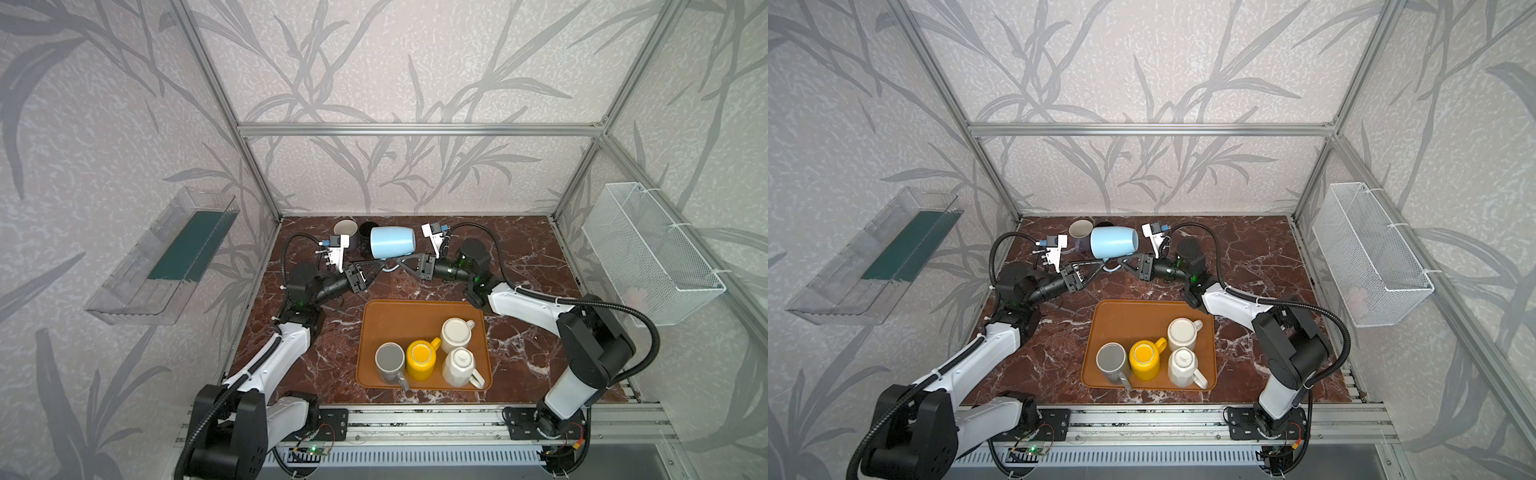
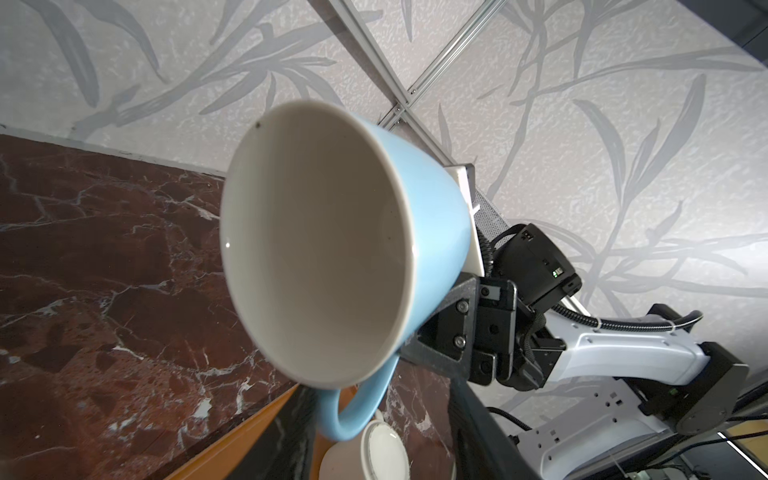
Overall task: Turn the mug right side up
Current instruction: 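Bring the left gripper to the light blue mug's rim beside the right gripper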
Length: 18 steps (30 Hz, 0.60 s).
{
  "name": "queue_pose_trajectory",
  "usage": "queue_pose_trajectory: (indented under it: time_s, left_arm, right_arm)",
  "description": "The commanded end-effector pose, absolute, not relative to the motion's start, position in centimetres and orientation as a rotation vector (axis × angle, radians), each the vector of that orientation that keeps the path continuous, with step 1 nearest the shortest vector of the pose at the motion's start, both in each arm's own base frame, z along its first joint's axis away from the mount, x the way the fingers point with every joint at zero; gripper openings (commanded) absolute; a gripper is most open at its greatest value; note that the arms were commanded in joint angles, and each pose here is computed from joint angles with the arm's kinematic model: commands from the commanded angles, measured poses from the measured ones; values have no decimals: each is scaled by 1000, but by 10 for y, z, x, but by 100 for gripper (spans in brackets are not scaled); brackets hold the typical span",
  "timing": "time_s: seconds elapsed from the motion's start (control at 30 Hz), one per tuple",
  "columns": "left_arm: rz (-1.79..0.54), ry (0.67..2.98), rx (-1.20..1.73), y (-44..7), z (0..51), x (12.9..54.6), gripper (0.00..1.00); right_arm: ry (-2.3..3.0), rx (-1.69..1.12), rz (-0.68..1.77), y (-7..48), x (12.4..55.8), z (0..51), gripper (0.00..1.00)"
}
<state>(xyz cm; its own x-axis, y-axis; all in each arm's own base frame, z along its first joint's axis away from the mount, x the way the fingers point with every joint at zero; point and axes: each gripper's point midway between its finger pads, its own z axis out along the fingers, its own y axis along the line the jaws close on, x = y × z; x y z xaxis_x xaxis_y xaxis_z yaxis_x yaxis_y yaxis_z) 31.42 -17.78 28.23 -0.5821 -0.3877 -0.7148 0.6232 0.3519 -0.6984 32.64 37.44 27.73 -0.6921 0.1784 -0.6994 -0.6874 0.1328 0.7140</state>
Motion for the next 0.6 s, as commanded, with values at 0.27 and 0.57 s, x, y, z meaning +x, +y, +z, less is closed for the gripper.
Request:
queue_pose_trajectory:
  time_s: [0.27,0.57]
  left_arm:
    - [-1462,1610,290,-182,303,307,52]
    - [-1500,1597,309,-185,309,304,48]
  right_arm:
    - [1539,-617,1690,381,303,321,0]
    - [1489,-673,1752,387,292,326,0]
